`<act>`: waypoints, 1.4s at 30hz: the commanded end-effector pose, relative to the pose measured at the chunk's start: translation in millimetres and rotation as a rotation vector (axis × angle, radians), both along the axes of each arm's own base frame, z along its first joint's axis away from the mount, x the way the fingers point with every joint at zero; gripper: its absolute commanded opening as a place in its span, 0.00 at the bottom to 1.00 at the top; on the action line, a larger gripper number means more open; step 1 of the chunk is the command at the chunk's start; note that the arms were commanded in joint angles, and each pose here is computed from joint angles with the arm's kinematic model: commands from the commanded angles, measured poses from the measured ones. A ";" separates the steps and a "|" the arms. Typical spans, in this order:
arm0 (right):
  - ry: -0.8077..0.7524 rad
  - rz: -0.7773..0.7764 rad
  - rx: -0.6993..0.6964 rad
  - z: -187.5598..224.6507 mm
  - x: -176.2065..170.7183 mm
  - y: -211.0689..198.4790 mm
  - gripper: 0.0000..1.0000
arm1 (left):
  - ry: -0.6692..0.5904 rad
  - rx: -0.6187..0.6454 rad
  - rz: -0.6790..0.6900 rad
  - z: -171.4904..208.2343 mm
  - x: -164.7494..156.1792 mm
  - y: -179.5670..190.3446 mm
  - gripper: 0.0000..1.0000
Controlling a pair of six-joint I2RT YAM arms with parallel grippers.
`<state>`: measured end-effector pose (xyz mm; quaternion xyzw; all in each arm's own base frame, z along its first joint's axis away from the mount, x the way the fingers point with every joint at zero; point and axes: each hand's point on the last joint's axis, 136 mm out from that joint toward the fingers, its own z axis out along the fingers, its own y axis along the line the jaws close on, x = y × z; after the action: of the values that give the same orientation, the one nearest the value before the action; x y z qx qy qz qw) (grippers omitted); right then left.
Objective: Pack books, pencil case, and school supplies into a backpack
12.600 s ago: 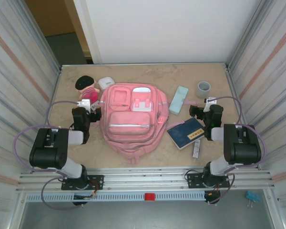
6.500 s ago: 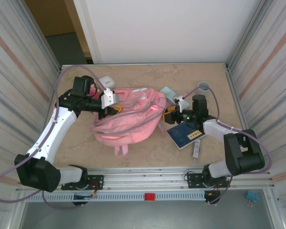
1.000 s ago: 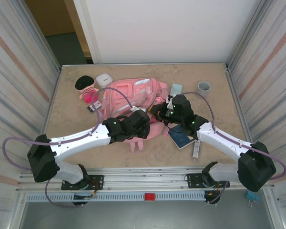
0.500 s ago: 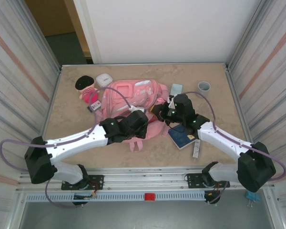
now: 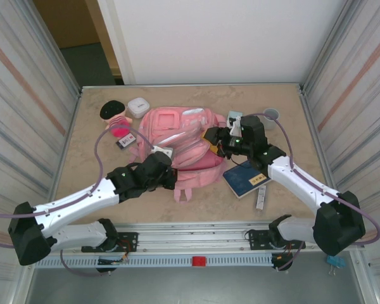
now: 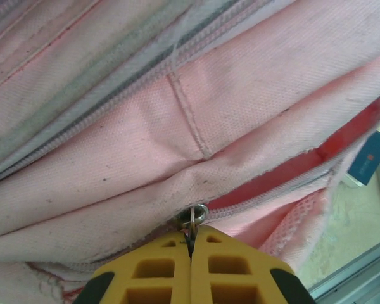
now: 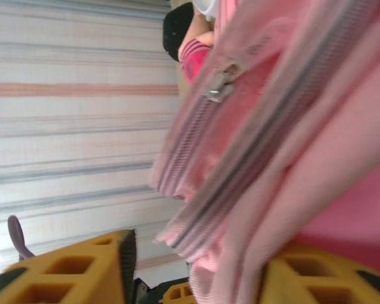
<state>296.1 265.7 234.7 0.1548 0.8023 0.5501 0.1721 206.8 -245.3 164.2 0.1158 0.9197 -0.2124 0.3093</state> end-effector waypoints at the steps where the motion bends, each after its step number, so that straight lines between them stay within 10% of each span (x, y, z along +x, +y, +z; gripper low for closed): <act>1: -0.030 -0.016 0.096 10.7 -8.8 11.7 0.61 | -0.080 -0.133 -0.056 28.9 9.1 -23.9 0.00; 10: -0.032 -0.099 0.107 -4.6 -22.6 31.4 0.59 | -0.092 -0.188 -0.086 40.5 11.5 -37.6 0.00; 15: -0.051 -0.094 0.059 -6.1 -19.4 19.7 0.19 | -0.081 -0.095 -0.031 25.6 11.1 -15.7 0.00; 19: -0.058 -0.048 0.043 1.4 -13.6 -0.1 0.07 | -0.057 -0.044 0.010 7.8 8.7 8.4 0.00; 25: -0.067 0.012 0.011 19.8 -3.1 -25.2 0.12 | -0.082 -0.070 0.022 1.6 11.0 26.6 0.00; 32: -0.053 -0.099 0.072 8.6 -8.1 0.8 0.61 | -0.121 -0.198 -0.065 27.4 22.4 -6.8 0.00; 39: -0.039 -0.155 0.046 -12.3 -13.5 32.8 0.61 | -0.119 -0.248 -0.104 35.3 23.0 -20.1 0.00; 42: -0.028 -0.151 0.010 -19.9 -12.4 35.3 0.42 | -0.114 -0.221 -0.100 30.3 22.3 -16.2 0.00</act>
<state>269.6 301.0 202.0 0.1906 0.7994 0.5362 0.1925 222.2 -247.0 159.1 0.1230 0.8943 -0.2816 0.3253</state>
